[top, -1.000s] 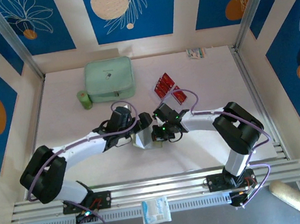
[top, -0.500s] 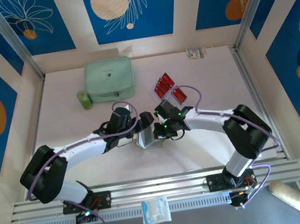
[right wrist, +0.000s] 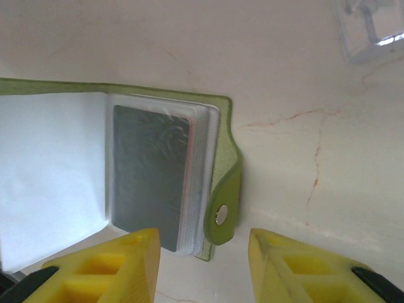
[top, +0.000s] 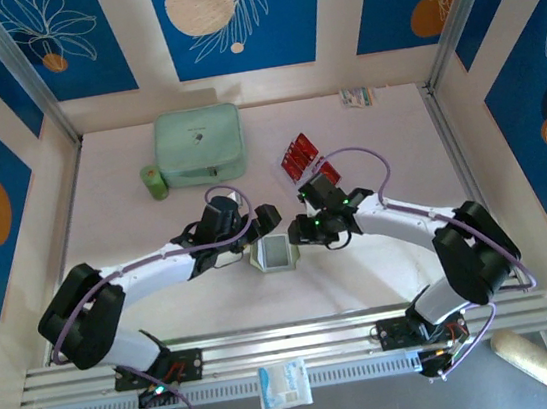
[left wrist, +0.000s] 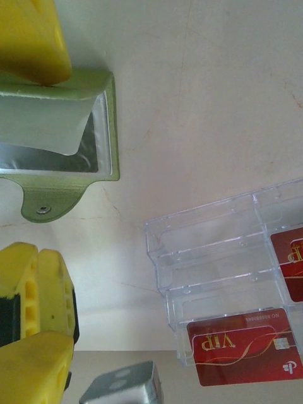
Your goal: Put the credit cards into the card holder
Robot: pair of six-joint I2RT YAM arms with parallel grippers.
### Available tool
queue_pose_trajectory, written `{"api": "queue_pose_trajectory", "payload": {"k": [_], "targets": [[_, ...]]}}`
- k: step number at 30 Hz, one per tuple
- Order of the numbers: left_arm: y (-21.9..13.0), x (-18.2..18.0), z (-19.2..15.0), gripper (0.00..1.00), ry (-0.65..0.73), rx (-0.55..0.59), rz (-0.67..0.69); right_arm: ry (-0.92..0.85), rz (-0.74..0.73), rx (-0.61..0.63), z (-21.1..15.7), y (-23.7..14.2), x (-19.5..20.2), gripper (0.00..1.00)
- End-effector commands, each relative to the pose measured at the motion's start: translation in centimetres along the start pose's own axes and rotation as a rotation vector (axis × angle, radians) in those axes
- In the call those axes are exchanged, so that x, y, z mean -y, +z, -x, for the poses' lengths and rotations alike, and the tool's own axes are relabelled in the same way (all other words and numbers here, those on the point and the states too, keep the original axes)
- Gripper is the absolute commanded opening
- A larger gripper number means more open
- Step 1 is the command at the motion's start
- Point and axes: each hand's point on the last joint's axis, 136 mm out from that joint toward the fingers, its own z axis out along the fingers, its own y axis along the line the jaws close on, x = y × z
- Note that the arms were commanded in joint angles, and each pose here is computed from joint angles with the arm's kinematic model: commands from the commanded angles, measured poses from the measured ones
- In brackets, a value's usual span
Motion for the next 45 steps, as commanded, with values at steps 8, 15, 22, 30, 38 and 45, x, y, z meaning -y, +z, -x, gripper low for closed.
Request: {"api": "queue_pose_trajectory", "payload": {"k": [8, 15, 22, 30, 38, 45], "targets": [[-0.2, 0.9, -0.3, 1.0, 0.009, -0.018, -0.021, 0.018, -0.02, -0.06, -0.2, 2.7, 0.8, 0.31], [-0.2, 2.4, -0.5, 1.0, 0.021, -0.039, -0.039, 0.041, 0.027, -0.04, 0.8, 2.5, 0.7, 0.0], [1.5, 3.9, -2.0, 1.0, 0.04, -0.092, -0.063, 0.056, 0.072, -0.042, 1.7, 2.0, 0.2, 0.07], [2.9, 3.3, -3.0, 1.0, 0.044, -0.119, -0.045, 0.19, -0.007, 0.02, 2.0, -2.0, 4.3, 0.33], [4.8, 0.6, -5.5, 1.0, 0.095, -0.183, 0.101, 0.291, 0.031, 0.089, 1.7, -5.1, 6.7, 0.37], [4.5, -3.7, -7.8, 1.0, 0.281, -0.261, 0.381, 0.319, 0.052, 0.086, 0.7, -5.2, 7.4, 0.37]]}}
